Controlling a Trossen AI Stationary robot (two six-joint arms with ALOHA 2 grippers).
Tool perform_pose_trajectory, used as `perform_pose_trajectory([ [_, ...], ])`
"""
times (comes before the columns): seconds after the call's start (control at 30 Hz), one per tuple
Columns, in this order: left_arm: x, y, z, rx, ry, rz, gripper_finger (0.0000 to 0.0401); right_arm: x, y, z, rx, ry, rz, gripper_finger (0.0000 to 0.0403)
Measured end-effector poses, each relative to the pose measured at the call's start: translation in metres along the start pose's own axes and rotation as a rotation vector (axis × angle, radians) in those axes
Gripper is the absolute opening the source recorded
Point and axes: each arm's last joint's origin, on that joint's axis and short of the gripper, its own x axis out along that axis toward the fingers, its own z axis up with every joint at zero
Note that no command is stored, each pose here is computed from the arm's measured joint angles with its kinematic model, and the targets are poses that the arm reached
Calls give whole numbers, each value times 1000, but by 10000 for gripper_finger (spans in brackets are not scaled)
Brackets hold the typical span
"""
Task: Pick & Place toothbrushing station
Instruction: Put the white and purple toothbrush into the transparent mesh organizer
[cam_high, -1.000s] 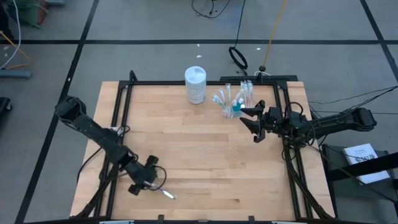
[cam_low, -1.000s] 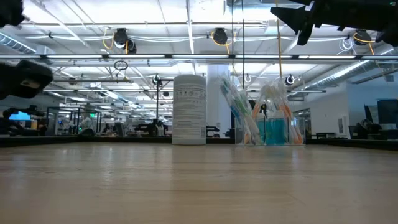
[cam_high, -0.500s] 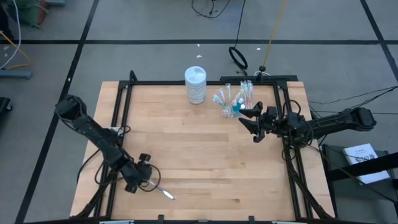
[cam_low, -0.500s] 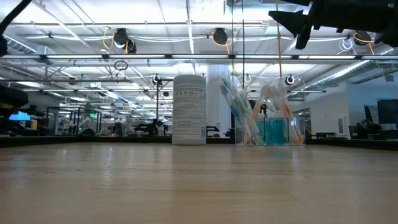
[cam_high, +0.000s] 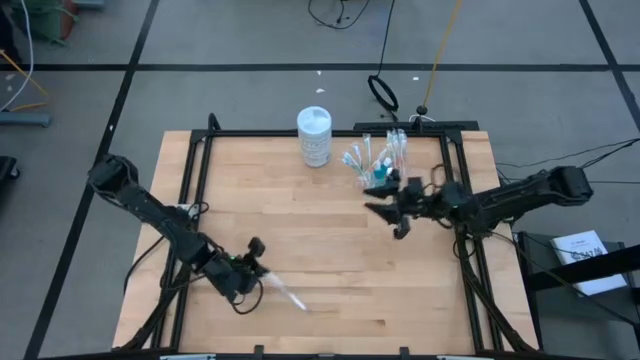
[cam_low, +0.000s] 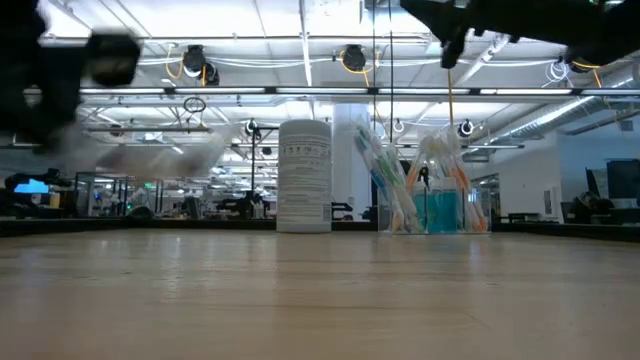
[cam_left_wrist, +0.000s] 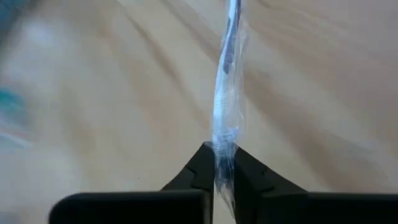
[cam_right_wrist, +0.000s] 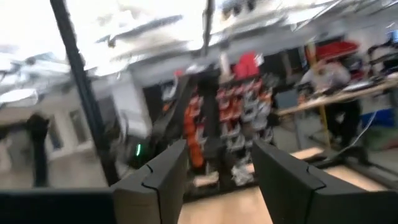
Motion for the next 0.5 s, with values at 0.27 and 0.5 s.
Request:
perform_pose_trajectory([
  [0.27, -9, 61, 39, 387, 9, 259, 25, 65, 12, -34, -54, 260, 14, 161],
  [0.5, -10, 89, 44, 558, 31, 349, 40, 107, 9, -66, 69, 376, 22, 164],
])
